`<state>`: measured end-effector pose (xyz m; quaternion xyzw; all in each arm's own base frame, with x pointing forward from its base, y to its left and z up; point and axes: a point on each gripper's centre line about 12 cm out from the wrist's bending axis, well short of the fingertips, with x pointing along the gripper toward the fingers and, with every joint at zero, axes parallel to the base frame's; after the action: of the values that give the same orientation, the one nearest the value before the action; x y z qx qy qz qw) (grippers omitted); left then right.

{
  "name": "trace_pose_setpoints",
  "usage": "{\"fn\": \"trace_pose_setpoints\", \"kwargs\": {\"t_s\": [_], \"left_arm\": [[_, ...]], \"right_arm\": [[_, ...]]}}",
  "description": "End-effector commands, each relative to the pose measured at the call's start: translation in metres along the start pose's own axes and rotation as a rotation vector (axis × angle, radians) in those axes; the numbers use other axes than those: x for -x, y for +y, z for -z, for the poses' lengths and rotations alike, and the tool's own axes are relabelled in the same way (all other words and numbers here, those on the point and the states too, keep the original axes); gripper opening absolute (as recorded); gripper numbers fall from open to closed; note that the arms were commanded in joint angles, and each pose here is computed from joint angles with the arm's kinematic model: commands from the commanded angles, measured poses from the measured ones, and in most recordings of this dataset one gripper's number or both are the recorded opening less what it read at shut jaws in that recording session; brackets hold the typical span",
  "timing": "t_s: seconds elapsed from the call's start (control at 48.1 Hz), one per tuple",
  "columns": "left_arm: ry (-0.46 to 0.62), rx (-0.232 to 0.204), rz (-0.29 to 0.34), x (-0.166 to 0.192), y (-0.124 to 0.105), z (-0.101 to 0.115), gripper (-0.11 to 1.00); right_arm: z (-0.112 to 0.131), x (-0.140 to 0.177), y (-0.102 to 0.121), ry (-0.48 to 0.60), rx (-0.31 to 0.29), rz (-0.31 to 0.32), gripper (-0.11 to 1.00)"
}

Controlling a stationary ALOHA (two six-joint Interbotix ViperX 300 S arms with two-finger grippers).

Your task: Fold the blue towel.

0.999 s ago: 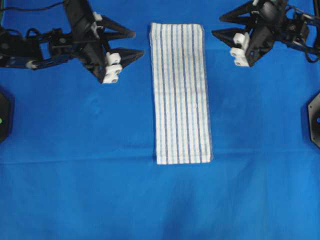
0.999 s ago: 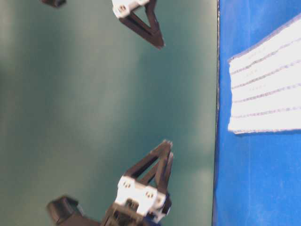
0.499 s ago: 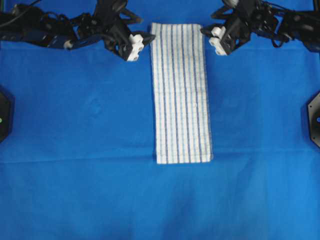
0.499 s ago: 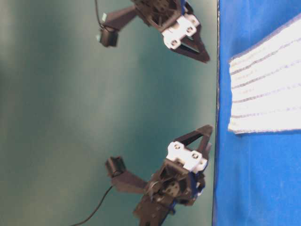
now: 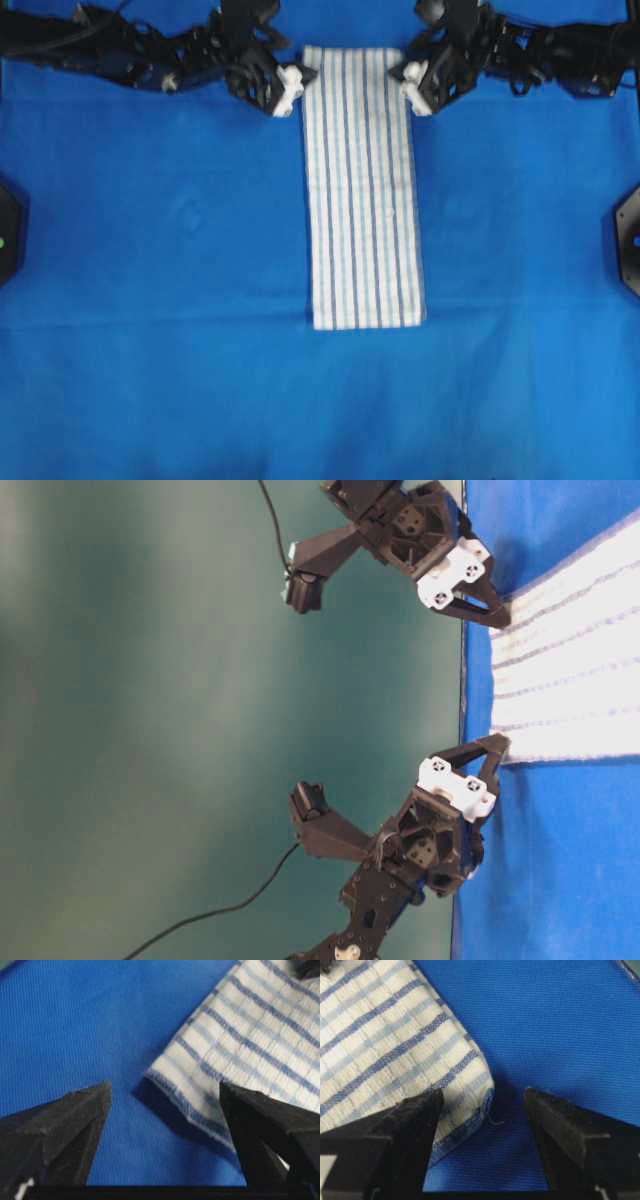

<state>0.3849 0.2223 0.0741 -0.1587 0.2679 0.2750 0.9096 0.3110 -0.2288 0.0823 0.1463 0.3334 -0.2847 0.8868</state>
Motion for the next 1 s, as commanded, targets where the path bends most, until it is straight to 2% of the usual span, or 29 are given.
{"fn": "trace_pose_setpoints", "kwargs": {"t_s": [0.0, 0.187, 0.25, 0.312, 0.375, 0.52, 0.562, 0.687, 0.978], "left_arm": [[-0.036, 0.001, 0.005, 0.0, -0.002, -0.013, 0.84], [-0.036, 0.0, 0.006, 0.0, -0.002, -0.014, 0.8], [-0.036, 0.001, 0.005, 0.0, -0.002, -0.014, 0.75], [-0.038, -0.002, 0.008, 0.0, -0.003, -0.014, 0.64], [-0.034, -0.009, 0.012, -0.001, -0.005, -0.012, 0.46], [-0.036, -0.032, 0.027, -0.003, -0.013, -0.011, 0.11], [-0.037, -0.041, 0.032, -0.004, -0.016, -0.011, 0.06], [-0.038, -0.059, 0.043, -0.007, -0.022, -0.011, 0.03], [-0.052, -0.052, 0.032, -0.004, -0.016, -0.019, 0.03]], "right_arm": [[-0.012, 0.0, -0.001, -0.041, -0.009, -0.001, 0.66], [-0.015, -0.003, -0.001, -0.048, -0.01, -0.001, 0.66], [-0.016, -0.003, -0.002, -0.049, -0.011, 0.0, 0.65], [-0.016, -0.004, -0.002, -0.048, -0.012, 0.0, 0.63], [-0.016, -0.005, -0.002, -0.046, -0.009, -0.001, 0.54], [-0.014, -0.005, 0.0, -0.043, -0.007, -0.003, 0.12], [-0.014, -0.005, 0.001, -0.044, -0.005, -0.005, 0.09], [-0.013, -0.005, 0.003, -0.039, -0.002, -0.009, 0.09], [-0.016, 0.001, 0.004, -0.044, -0.007, -0.01, 0.09]]}}
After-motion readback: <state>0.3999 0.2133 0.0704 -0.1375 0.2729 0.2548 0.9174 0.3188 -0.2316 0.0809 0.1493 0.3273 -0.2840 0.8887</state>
